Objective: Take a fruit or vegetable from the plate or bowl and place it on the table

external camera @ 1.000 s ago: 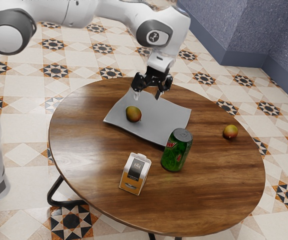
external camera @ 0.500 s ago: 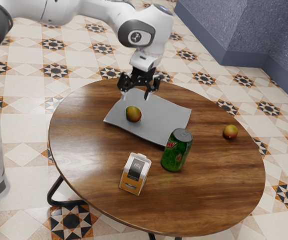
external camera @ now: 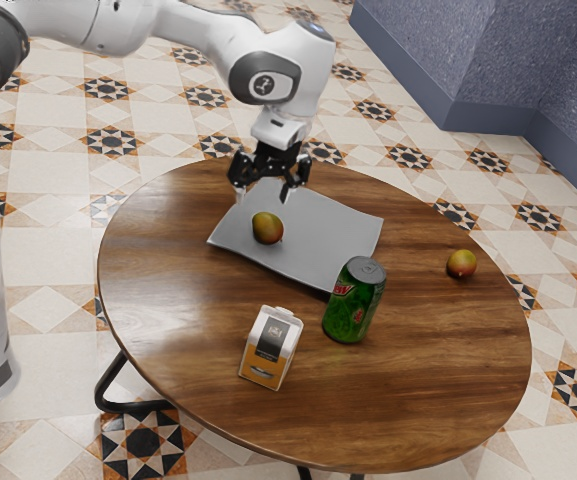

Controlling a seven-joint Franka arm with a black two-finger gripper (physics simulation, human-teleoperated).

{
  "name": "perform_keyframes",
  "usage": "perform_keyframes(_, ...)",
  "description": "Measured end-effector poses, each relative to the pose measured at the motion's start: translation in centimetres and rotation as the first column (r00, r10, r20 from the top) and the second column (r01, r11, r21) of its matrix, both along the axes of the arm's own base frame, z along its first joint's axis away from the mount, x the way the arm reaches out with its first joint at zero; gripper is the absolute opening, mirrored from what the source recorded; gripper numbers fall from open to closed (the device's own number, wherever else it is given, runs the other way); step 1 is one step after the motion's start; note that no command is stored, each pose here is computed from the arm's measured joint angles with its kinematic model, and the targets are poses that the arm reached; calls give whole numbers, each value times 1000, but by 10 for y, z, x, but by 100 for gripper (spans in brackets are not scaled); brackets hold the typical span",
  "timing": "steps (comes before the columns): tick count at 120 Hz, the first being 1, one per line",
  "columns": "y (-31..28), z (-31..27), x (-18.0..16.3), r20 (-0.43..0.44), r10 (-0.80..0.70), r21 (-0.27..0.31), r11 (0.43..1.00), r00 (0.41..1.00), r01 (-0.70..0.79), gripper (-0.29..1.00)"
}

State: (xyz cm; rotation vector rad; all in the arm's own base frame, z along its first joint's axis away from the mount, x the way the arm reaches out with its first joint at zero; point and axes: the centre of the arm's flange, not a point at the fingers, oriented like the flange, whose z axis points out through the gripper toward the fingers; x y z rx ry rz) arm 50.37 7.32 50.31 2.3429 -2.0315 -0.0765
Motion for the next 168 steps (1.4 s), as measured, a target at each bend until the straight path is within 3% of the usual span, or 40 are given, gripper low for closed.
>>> perform_keyframes(67, 4, -34, 30, 51, 3, 17, 1000, 999, -4, 70)
perform_keyframes(149, 15, -65, 23, -4, 36, 9, 999, 999, -36, 70)
perform_keyframes(168, 17, -63, 24, 15, 52, 9, 999, 999, -52, 40)
